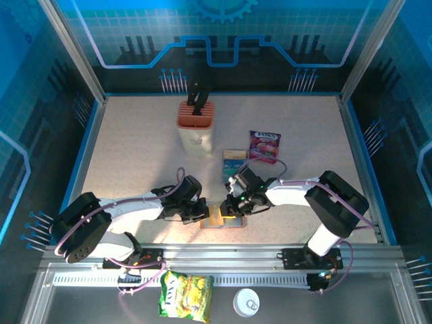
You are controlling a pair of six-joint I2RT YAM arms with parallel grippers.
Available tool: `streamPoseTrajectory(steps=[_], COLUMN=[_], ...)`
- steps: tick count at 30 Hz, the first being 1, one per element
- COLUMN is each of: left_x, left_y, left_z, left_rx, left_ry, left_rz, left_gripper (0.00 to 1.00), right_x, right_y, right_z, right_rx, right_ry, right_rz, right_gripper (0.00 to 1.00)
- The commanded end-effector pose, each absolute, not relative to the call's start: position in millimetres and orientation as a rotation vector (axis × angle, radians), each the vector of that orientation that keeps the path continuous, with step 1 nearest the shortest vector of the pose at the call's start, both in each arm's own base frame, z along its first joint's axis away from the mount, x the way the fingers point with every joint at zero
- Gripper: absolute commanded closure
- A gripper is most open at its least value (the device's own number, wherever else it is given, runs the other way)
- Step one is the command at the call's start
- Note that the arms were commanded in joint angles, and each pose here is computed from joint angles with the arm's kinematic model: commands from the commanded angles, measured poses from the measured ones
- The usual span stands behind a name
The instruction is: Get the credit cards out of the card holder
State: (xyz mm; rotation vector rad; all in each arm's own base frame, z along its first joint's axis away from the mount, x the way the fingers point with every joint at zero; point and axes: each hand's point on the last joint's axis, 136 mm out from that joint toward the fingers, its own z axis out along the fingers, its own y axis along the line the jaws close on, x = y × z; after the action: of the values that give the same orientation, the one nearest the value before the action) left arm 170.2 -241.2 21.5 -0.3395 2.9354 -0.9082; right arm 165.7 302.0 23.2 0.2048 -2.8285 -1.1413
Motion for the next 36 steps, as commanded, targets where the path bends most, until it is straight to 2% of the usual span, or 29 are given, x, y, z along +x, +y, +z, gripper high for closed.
streamPoseTrajectory(steps=[1,11,24,36], left_x=[162,158,161,168], left_y=[-233,-226,-225,-241], left_z=[12,8,12,13], left_rx=[-0.371,-0.372,-0.38,-0.358], left_ry=[2.965,2.971,2.94,2.917], left_rz=[-0.857,-0.82,-0.836,-0.928], left_gripper=[0.96,0.96,0.96,0.95], right_x=[166,167,165,160], right_y=[304,297,254,255], right_z=[20,23,44,32], right_rx=[0.169,0.151,0.184,0.181], right_ry=[-2.795,-2.821,-2.93,-2.891], right_rz=[-1.189,-1.234,-1.17,-1.142], right_gripper=[0.85,0.95,0.99,0.99])
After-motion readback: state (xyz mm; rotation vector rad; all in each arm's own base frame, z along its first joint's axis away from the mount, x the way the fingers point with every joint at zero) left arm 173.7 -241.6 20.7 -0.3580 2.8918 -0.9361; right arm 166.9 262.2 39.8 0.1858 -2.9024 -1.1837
